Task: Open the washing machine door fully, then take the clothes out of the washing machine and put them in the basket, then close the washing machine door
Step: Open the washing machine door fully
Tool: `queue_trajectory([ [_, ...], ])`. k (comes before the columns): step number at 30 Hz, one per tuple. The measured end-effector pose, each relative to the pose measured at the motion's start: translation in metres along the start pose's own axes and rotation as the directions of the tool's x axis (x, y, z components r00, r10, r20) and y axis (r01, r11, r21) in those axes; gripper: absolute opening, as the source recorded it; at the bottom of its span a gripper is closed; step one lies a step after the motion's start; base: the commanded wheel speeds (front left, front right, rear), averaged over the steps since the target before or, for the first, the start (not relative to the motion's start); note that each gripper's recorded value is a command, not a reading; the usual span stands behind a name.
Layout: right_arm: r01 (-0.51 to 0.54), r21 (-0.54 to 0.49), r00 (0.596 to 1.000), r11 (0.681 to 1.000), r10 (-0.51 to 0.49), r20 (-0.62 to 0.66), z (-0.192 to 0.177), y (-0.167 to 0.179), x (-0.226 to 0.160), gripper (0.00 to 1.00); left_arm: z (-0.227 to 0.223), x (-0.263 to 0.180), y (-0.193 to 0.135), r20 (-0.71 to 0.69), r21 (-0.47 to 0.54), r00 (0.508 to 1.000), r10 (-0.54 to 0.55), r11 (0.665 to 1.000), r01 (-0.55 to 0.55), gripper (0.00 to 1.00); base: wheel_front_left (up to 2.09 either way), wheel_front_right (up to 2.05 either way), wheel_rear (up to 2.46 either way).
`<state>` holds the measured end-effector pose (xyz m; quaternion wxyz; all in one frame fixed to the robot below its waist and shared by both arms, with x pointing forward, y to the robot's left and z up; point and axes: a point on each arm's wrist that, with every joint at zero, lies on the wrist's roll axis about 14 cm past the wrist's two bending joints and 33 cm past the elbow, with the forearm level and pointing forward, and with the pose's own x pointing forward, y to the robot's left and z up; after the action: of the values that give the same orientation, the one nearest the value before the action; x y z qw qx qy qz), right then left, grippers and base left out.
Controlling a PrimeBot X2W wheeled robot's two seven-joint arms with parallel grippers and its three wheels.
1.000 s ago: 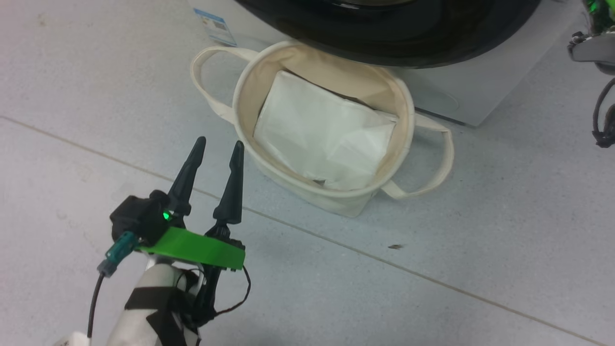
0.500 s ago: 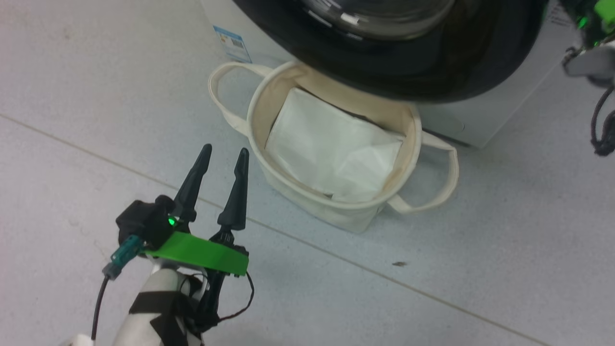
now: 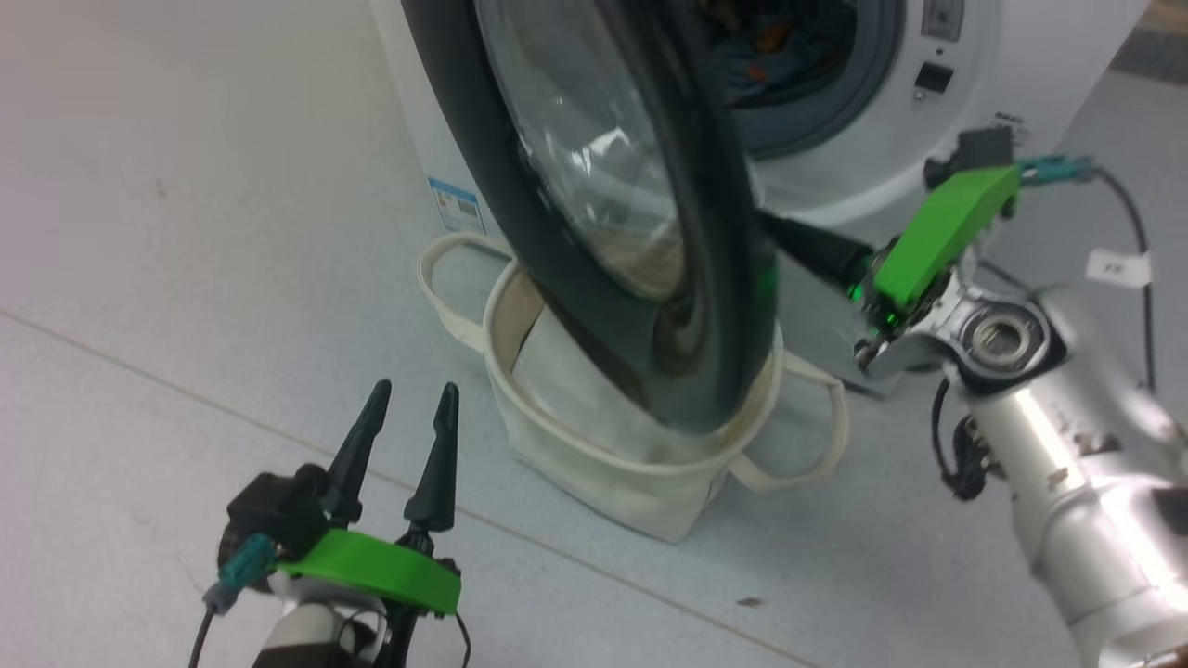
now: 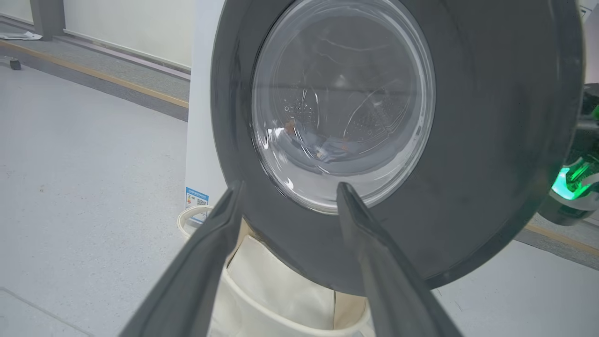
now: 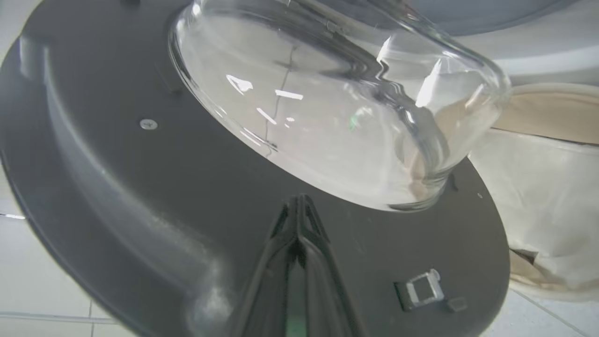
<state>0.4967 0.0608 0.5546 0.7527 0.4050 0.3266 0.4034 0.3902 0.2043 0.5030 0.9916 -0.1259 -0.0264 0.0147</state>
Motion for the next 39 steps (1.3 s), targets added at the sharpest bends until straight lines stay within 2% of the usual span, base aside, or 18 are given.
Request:
queue_trajectory([
  [5, -0.046, -0.008, 0.999, 0.999, 0.045, -0.025, -0.032, 0.025, 0.003, 0.00, 0.005, -0.017, 0.006, 0.012, 0.002, 1.000, 0.019, 1.000, -0.019, 1.00, 0.00, 0.00, 0.00],
  [18, -0.173, -0.019, 0.984, 0.985, 0.172, -0.050, -0.080, 0.074, 0.028, 0.00, 0.014, -0.028, 0.026, 0.032, 0.019, 0.997, 0.069, 0.997, -0.069, 1.00, 0.00, 0.00, 0.00],
  [32, -0.175, -0.070, 0.984, 0.982, 0.171, -0.058, -0.118, 0.076, 0.037, 0.00, 0.016, -0.024, 0.034, 0.035, 0.035, 0.996, 0.076, 0.996, -0.078, 1.00, 0.00, 0.00, 0.00],
  [33, -0.167, -0.078, 0.985, 0.983, 0.163, -0.057, -0.119, 0.074, 0.036, 0.11, 0.017, -0.023, 0.033, 0.036, 0.035, 0.997, 0.074, 0.997, -0.075, 1.00, 0.00, 0.00, 0.00],
  [34, -0.160, -0.091, 0.986, 0.983, 0.155, -0.059, -0.121, 0.073, 0.036, 0.72, 0.017, -0.022, 0.033, 0.038, 0.036, 0.997, 0.071, 0.997, -0.072, 1.00, 0.00, 0.00, 0.00],
  [35, -0.152, -0.109, 0.988, 0.982, 0.147, -0.053, -0.121, 0.072, 0.035, 0.99, 0.018, -0.022, 0.032, 0.039, 0.036, 0.997, 0.068, 0.997, -0.069, 1.00, 0.00, 0.00, 0.00],
  [39, -0.131, -0.167, 0.990, 0.977, 0.138, 0.030, -0.111, 0.071, 0.029, 1.00, 0.019, -0.020, 0.031, 0.039, 0.047, 0.998, 0.053, 0.997, -0.055, 1.00, 0.00, 0.00, 0.00],
])
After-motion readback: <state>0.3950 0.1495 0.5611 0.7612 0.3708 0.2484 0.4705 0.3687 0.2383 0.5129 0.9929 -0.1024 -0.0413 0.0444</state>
